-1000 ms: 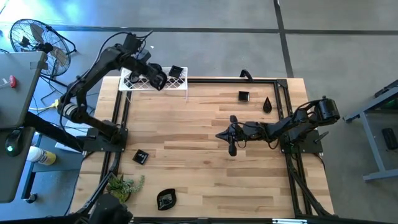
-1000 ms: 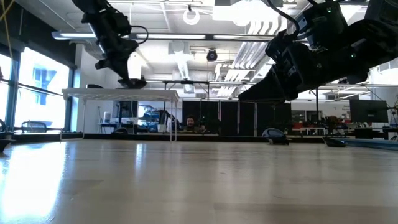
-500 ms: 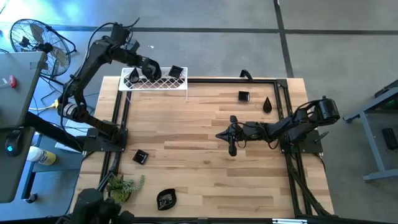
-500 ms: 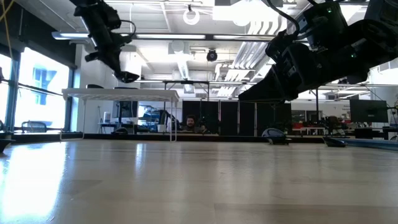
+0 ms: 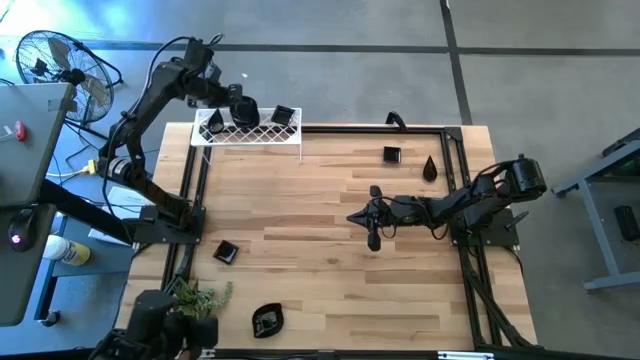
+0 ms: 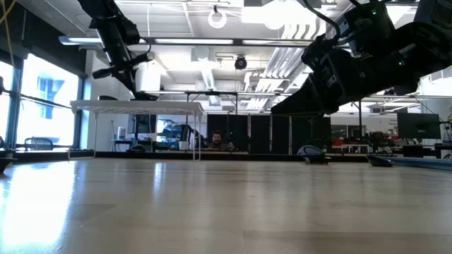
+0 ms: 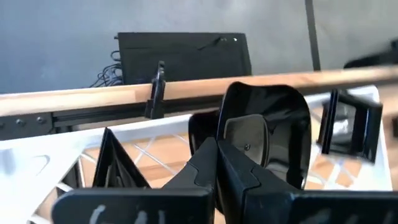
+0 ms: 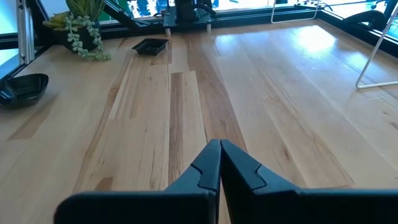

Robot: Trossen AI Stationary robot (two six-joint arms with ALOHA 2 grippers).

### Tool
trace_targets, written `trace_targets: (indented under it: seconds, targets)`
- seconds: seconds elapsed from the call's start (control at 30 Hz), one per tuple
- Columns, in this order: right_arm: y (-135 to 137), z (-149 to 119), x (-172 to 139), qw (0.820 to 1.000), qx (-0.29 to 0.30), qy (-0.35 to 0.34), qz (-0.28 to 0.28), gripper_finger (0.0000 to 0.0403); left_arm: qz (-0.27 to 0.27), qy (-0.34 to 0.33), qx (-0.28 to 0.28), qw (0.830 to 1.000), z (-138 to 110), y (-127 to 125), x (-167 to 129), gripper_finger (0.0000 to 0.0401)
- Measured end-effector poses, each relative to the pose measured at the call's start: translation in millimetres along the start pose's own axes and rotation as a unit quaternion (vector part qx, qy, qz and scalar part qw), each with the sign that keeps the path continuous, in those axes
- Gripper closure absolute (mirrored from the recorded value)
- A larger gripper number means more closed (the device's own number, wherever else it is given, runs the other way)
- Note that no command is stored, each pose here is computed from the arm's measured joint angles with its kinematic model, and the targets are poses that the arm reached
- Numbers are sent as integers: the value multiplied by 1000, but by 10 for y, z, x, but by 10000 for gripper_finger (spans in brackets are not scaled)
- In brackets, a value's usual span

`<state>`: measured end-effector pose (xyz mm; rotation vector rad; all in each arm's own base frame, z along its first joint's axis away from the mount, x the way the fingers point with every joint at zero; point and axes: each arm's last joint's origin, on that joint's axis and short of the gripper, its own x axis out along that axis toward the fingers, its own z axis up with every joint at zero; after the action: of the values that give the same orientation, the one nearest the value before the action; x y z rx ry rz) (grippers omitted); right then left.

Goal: Pick & Place Mini shaped plates
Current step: Stack the right leaf-shaped plate on top of the leaf-shaped plates on the shelf, then stack the top square plate on top of the square plates on the shelf

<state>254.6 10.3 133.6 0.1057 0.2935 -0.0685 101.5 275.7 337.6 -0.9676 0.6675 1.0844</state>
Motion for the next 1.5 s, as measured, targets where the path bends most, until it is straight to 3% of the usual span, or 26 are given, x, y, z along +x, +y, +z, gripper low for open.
trace_targets:
  seconds: [0.2, 0.53, 0.67, 0.8, 0.97, 1.13, 1.5]
  targets:
    - [5, 0, 0, 1000, 0, 1, 5, 398, 1, 6, -44, 999, -11, 3, 1, 384]
    - [18, -12, -1, 1000, 2, 9, 27, 401, 12, 7, -28, 1000, -72, -122, -3, 308]
    - [16, -28, -1, 1000, 3, 17, 26, 397, -5, 2, 16, 1000, -117, -134, -129, 313]
    - [12, -35, -1, 1000, 3, 20, 19, 398, -21, -26, 121, 992, -302, -320, -308, 348]
    - [0, -35, -1, 1000, 0, 18, 0, 400, -104, -126, 223, 961, -699, -690, -246, 393]
    - [-2, -36, -1, 1000, 0, 18, -4, 397, -180, -230, 287, 912, -1170, -888, -179, 395]
    - [-19, -6, -1, 999, 0, 0, -36, 401, -300, -299, 364, 830, -2189, -1032, 268, 394]
